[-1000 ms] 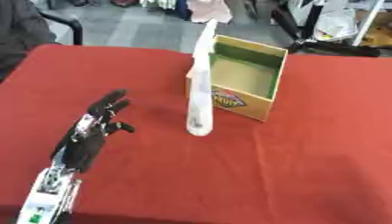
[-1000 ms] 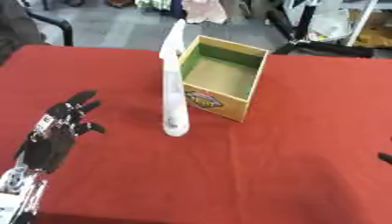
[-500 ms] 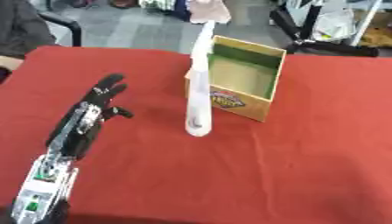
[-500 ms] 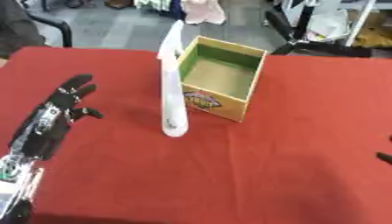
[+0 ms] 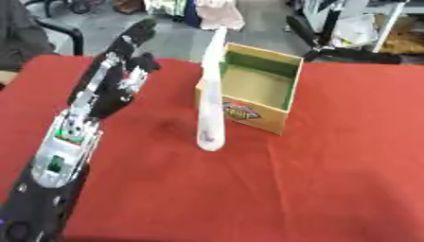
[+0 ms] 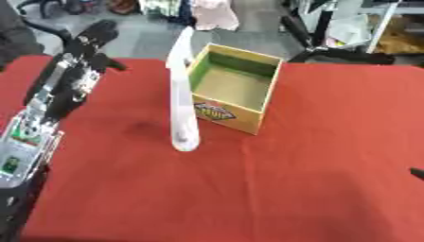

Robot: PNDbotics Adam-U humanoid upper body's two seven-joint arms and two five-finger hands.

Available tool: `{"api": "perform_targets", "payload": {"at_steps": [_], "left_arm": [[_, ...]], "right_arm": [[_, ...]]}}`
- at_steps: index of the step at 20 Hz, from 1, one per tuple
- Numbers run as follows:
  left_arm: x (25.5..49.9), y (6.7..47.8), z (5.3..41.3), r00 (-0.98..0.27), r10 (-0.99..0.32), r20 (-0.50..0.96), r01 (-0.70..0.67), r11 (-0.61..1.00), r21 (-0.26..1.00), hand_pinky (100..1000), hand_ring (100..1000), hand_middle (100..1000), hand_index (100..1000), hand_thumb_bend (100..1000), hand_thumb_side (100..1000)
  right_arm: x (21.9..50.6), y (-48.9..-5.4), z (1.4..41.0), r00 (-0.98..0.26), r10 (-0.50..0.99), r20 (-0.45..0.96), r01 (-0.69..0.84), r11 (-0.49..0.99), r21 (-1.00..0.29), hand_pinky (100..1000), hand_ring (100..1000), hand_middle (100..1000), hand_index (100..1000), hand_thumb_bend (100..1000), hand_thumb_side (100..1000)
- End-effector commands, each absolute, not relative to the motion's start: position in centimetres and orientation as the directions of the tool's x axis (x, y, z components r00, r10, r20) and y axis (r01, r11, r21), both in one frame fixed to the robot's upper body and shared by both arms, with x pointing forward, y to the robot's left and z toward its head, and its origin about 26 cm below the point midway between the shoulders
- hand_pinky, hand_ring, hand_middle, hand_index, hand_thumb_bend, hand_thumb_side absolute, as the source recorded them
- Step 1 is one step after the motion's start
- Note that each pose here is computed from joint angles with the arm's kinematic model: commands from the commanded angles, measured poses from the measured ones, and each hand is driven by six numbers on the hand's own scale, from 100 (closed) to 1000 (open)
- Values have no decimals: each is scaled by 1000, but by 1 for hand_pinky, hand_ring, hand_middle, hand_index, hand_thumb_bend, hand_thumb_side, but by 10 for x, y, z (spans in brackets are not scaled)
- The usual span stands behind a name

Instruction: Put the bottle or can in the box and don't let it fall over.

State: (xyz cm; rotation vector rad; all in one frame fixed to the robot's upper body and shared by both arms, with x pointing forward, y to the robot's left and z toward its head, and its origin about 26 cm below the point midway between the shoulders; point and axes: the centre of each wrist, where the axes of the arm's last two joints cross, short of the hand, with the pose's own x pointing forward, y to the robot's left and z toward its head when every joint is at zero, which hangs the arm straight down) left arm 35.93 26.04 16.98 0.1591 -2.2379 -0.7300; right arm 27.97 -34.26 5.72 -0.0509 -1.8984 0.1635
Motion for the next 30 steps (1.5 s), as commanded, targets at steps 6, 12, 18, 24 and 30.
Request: {"api": "perform_targets", "payload": {"at_steps": [6,12,18,24,30], "left_arm": [[398,231,155,-653,-440,617,25,801,598,681,1000,960,998,100,654],[411,213,153,-644,-450,618,24,796,605,676,1000,960,999,100,663],[417,203,150,-624,-451,638,39,797,602,667,1000,965,1000,100,675],[422,199,147,-596,-459,659,42,802,596,651,1000,961,991,100,673],[425,197,144,-571,-475,670,50,794,605,642,1000,956,980,100,674]], "right_arm": [[278,-353,68,-347,141,927,15,989,-145,824,1000,1000,967,100,624],[277,-357,69,-343,148,927,53,989,-139,824,1000,1000,968,100,622],[277,-356,69,-343,146,928,53,989,-136,824,1000,1000,967,100,623],[278,-355,69,-342,142,929,48,990,-134,824,1000,1000,967,100,627],[278,-354,68,-341,140,930,42,990,-134,823,1000,1000,966,100,629]]}}
